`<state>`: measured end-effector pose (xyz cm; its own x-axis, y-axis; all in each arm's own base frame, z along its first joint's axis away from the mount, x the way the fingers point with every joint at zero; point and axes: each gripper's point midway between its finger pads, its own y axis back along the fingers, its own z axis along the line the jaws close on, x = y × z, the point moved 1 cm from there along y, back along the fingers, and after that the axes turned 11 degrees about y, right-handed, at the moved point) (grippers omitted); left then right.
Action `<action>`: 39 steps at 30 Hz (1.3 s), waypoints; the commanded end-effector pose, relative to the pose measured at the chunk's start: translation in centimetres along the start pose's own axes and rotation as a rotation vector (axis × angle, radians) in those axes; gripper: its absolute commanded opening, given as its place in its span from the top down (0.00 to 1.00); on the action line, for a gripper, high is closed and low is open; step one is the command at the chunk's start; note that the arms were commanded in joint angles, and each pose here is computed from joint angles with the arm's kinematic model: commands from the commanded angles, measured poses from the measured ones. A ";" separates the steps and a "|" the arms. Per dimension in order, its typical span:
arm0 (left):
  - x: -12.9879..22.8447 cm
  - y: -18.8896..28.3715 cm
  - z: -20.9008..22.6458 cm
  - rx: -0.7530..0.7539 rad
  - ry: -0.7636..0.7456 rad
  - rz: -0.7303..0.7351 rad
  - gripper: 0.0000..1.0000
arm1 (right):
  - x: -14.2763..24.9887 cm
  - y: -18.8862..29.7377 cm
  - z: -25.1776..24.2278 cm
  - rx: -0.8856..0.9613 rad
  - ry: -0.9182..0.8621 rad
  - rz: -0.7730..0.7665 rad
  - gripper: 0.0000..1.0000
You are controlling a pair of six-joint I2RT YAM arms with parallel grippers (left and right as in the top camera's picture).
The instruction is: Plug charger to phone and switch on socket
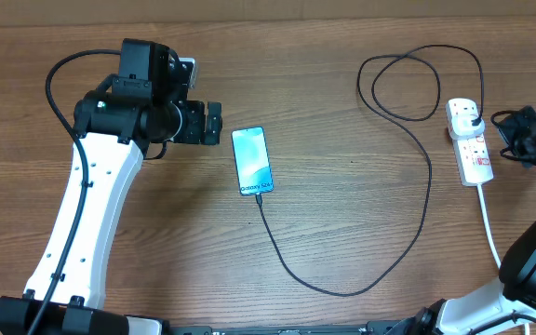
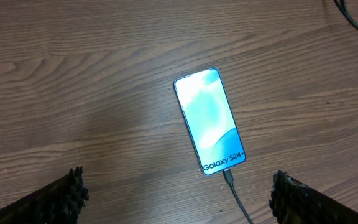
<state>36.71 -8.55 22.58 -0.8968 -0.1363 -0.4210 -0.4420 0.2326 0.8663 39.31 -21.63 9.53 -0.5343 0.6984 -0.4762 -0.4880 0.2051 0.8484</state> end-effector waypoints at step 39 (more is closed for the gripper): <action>-0.4 0.0 -0.1 -0.003 -0.030 -0.006 0.00 | 3.0 -5.9 2.2 -0.138 0.057 0.133 0.96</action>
<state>36.73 -8.55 22.55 -0.8971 -0.1363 -0.4203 -0.4414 0.2325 0.8667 41.26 -19.64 4.08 -0.6177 0.6860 -0.3846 -0.4890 0.0481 0.8710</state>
